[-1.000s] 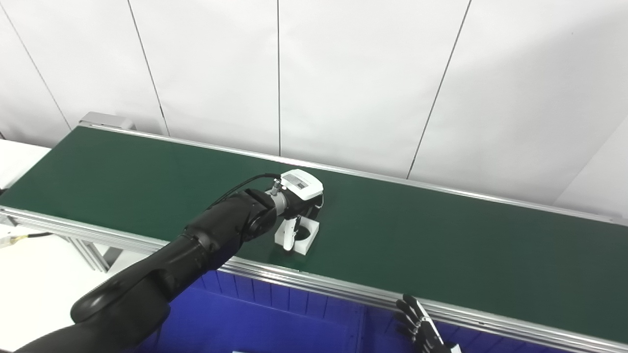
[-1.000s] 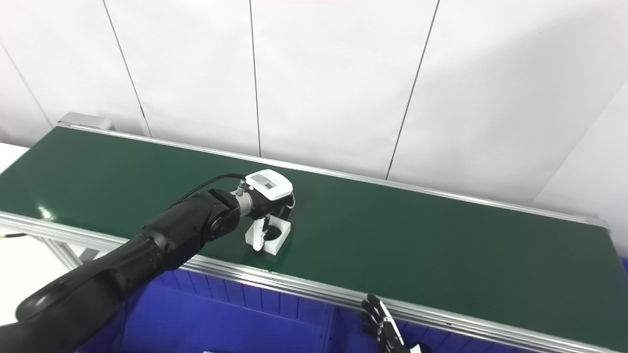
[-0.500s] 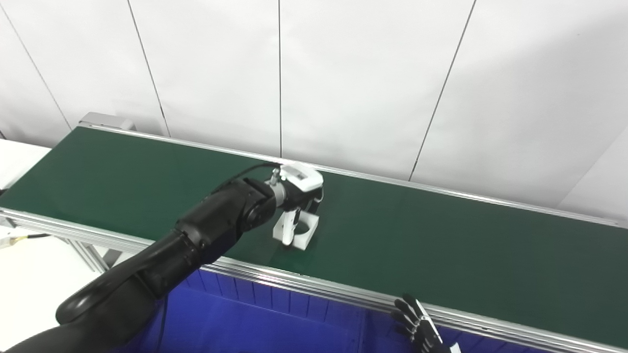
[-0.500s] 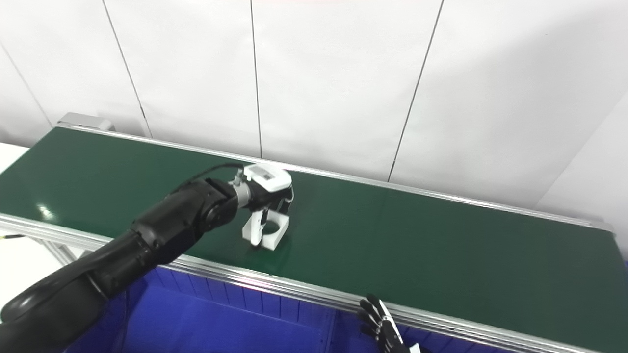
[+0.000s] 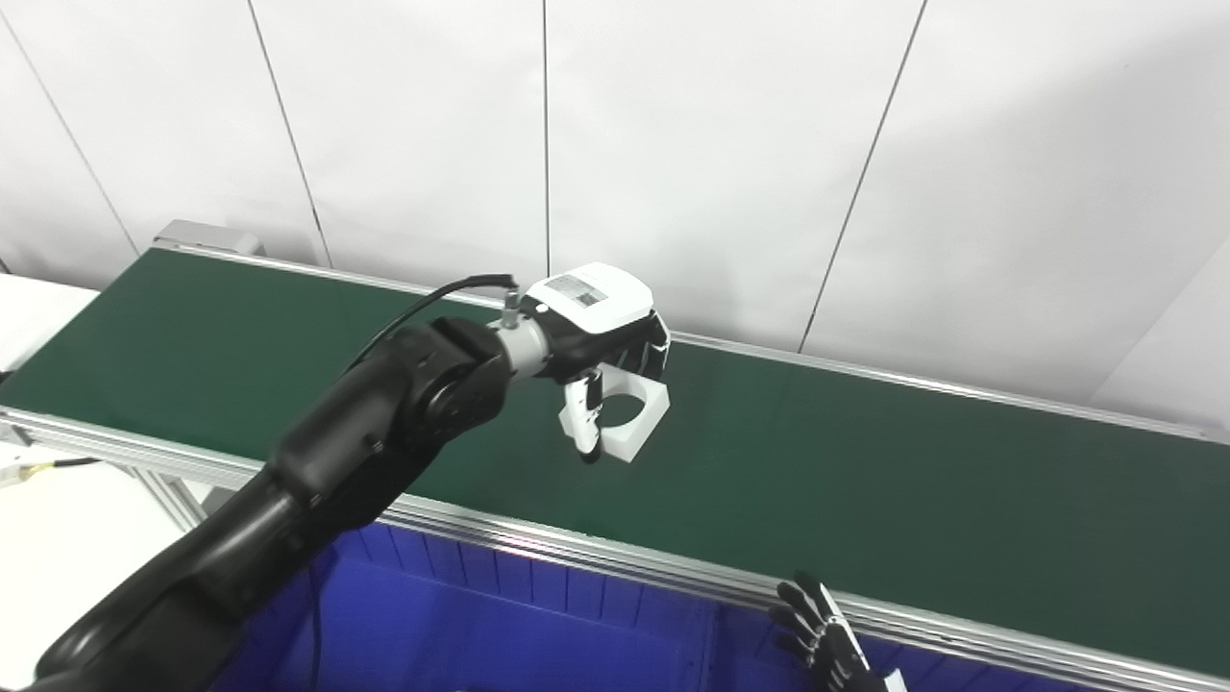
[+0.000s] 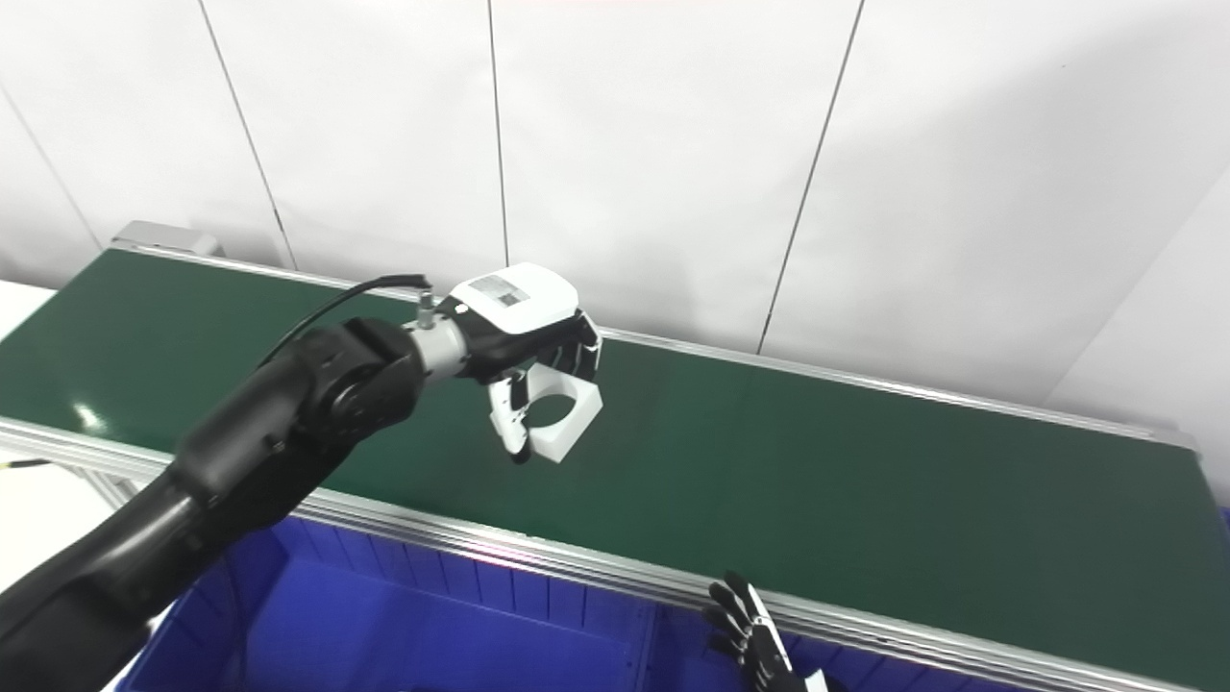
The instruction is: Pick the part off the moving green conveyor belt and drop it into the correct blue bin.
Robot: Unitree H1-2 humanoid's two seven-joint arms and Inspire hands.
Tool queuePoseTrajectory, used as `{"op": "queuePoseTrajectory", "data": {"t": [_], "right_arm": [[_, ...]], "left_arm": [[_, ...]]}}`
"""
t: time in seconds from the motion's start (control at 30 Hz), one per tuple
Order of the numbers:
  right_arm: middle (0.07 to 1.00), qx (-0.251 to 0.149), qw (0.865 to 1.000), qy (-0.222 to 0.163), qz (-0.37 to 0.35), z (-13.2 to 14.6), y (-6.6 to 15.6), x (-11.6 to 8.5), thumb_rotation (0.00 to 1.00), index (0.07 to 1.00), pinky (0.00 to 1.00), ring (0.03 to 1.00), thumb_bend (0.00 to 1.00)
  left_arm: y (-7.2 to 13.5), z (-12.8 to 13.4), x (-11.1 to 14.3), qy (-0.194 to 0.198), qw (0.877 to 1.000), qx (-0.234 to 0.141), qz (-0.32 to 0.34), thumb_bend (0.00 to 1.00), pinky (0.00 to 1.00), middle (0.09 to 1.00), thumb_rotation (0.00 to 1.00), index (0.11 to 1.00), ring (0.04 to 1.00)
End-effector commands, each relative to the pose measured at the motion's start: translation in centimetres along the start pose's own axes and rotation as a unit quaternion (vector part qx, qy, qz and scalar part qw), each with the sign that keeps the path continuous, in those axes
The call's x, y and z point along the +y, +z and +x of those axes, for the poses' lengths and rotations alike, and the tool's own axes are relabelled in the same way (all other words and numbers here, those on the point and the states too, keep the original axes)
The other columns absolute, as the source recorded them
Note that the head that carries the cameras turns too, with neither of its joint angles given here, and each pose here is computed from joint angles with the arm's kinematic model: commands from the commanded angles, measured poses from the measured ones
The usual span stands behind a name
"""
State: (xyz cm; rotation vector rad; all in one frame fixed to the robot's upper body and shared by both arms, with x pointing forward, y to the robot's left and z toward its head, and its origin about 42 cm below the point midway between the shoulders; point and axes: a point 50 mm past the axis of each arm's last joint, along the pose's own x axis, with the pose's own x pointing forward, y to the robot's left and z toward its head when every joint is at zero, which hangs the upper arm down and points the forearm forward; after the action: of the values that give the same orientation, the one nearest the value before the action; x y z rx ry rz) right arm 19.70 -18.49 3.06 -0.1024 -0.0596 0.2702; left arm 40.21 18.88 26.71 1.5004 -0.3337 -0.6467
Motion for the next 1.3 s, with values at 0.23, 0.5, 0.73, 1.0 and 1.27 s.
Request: {"op": "queuePoseTrajectory", "data": {"t": [0.23,0.5,0.73,1.0,1.27], "right_arm": [[0.903,-0.080,0.997,-0.004,-0.005,1.7,3.8,-0.8,0.87,0.960,0.81,0.853,0.85],[0.911,-0.091,0.996,-0.005,0.001,2.6,5.5,-1.1,0.86,0.956,0.78,0.850,0.85],[0.910,-0.090,0.996,-0.005,-0.001,3.0,6.0,-1.3,0.87,0.959,0.79,0.853,0.85],[0.919,-0.091,0.996,-0.002,-0.002,3.1,6.2,-1.7,0.87,0.965,0.79,0.858,0.83],[0.919,-0.090,0.996,-0.001,0.000,3.0,6.1,-1.7,0.86,0.965,0.79,0.861,0.83]], "left_arm": [[0.6,-6.5,2.8,0.051,0.999,0.004,0.010,0.52,0.46,0.601,0.06,0.493,0.552],[2.0,-10.3,1.7,0.039,0.999,-0.004,-0.004,0.52,0.42,0.568,0.06,0.491,0.499],[3.7,-12.1,-0.4,0.027,0.999,-0.002,-0.023,0.52,0.39,0.537,0.05,0.491,0.460],[4.0,-12.8,-3.7,0.011,0.997,0.026,-0.066,0.52,0.39,0.556,0.05,0.491,0.474],[4.0,-12.7,-8.4,-0.023,0.992,0.059,-0.108,0.52,0.38,0.570,0.05,0.492,0.479]]}}
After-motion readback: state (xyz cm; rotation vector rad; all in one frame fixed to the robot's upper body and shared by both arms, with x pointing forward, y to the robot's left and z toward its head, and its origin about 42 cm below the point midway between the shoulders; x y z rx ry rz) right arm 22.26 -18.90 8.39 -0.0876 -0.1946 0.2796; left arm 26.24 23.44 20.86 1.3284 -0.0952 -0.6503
